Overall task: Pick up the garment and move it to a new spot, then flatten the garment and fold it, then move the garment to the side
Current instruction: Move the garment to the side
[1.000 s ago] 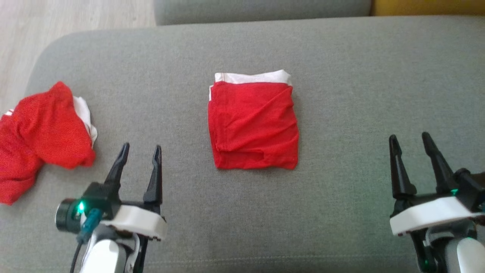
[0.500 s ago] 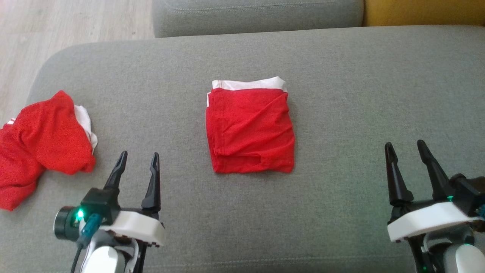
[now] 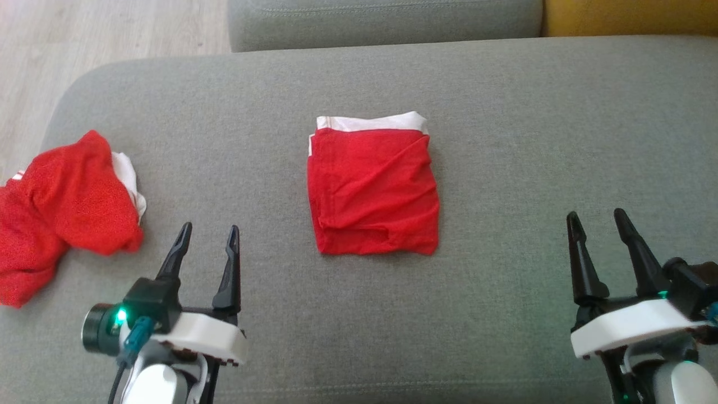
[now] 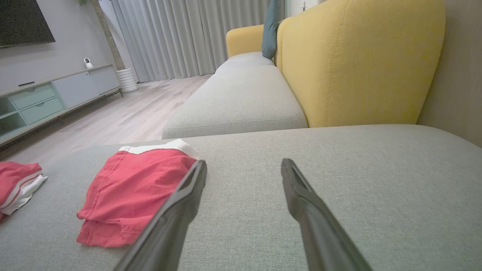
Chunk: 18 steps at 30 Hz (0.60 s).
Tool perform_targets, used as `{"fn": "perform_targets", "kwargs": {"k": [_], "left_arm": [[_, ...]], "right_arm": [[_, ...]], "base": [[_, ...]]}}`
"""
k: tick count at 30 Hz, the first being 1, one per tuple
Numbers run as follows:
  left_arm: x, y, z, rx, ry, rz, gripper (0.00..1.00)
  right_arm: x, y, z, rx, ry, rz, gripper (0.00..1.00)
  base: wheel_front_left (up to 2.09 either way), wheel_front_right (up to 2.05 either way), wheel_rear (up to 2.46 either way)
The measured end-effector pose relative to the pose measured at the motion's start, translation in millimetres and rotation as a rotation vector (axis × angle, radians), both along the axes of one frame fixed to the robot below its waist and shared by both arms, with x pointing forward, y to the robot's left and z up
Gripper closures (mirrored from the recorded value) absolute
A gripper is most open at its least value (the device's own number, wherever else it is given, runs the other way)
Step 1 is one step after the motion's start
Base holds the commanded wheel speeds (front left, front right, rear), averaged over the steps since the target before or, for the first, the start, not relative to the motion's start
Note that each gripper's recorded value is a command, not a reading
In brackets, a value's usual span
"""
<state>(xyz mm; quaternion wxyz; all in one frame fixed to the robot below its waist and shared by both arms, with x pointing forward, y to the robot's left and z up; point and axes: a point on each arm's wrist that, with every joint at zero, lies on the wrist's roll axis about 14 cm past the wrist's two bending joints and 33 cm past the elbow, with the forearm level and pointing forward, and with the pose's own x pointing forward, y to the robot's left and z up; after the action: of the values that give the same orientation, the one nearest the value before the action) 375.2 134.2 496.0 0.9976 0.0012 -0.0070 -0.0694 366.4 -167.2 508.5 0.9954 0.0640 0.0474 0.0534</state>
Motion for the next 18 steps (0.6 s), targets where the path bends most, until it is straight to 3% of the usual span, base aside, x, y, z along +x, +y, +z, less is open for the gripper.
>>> {"fn": "perform_targets", "kwargs": {"k": [8,18], "left_arm": [[11,5,4,-0.001,-0.015,0.011,0.00],[31,27,19,-0.011,-0.080,0.084,0.00]], "right_arm": [[15,18,-27,0.025,0.082,0.052,0.00],[80,90,-69,0.040,0.196,0.257,0.00]], "base": [[0.00,0.00,0.00],[0.00,0.00,0.00]]}}
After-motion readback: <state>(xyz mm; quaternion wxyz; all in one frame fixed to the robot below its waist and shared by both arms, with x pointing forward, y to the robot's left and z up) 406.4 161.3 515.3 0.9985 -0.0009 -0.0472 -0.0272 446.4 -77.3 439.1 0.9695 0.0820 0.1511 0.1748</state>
